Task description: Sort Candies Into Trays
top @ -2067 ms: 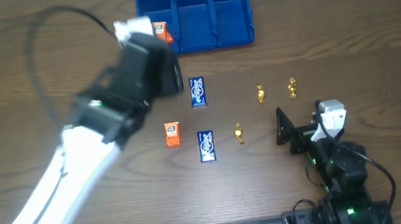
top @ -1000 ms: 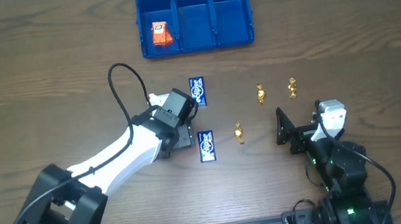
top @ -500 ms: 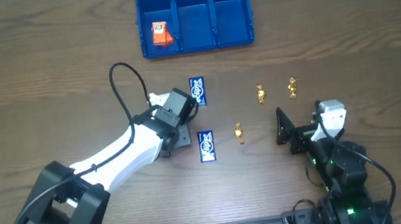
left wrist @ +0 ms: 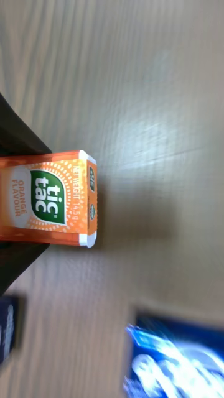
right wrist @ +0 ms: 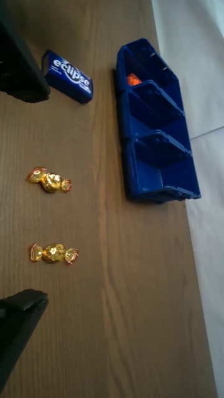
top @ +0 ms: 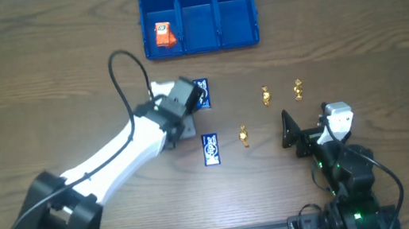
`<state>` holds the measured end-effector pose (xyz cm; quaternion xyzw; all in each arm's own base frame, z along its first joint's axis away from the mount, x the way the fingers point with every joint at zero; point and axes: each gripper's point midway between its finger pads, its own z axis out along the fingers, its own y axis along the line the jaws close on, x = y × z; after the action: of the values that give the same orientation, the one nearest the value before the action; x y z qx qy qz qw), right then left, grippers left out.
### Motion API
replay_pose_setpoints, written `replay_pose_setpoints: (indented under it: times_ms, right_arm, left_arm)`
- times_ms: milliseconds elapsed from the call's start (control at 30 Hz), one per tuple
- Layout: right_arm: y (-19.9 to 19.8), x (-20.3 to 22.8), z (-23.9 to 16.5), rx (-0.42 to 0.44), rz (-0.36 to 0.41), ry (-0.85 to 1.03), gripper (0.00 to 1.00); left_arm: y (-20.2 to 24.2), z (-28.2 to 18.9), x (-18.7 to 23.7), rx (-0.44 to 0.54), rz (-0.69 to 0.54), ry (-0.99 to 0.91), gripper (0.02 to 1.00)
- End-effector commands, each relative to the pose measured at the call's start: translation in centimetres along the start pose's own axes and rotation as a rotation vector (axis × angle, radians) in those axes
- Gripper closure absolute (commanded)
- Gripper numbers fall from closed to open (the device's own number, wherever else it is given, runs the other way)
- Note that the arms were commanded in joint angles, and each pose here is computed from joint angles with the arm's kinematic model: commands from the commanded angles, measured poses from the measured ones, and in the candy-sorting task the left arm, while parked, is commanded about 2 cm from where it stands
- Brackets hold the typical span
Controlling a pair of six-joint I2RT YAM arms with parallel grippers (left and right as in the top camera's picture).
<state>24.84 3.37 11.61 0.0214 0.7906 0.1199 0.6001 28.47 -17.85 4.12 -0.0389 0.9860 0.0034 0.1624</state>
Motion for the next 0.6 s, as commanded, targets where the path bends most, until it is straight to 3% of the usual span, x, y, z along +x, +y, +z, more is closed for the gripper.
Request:
replay_pose_setpoints:
  times_ms: [33, 167, 267, 400, 600]
  right_arm:
    - [0.2, 0.2, 0.0, -0.011, 0.007, 0.007, 0.003]
    - [0.2, 0.2, 0.0, -0.011, 0.007, 0.007, 0.003]
    - [0.2, 0.1, 0.0, -0.011, 0.007, 0.006, 0.003]
    - [0.2, 0.2, 0.0, -0.011, 0.007, 0.007, 0.003]
    - [0.2, 0.2, 0.0, -0.011, 0.007, 0.007, 0.003]
  left_arm:
    - [-0.8, -10.4, -11.3, -0.018, -0.061, -0.347, 0.687]
    - [-1.2, -16.0, -18.8, -0.004, -0.040, -0.499, 0.680]
    - [-0.9, -16.9, -23.0, -0.008, -0.050, -0.537, 0.678]
    - [-0.9, -14.0, -27.0, 0.004, -0.051, -0.496, 0.676]
    - [-1.7, -6.6, -29.2, 0.064, -0.056, -0.386, 0.669]
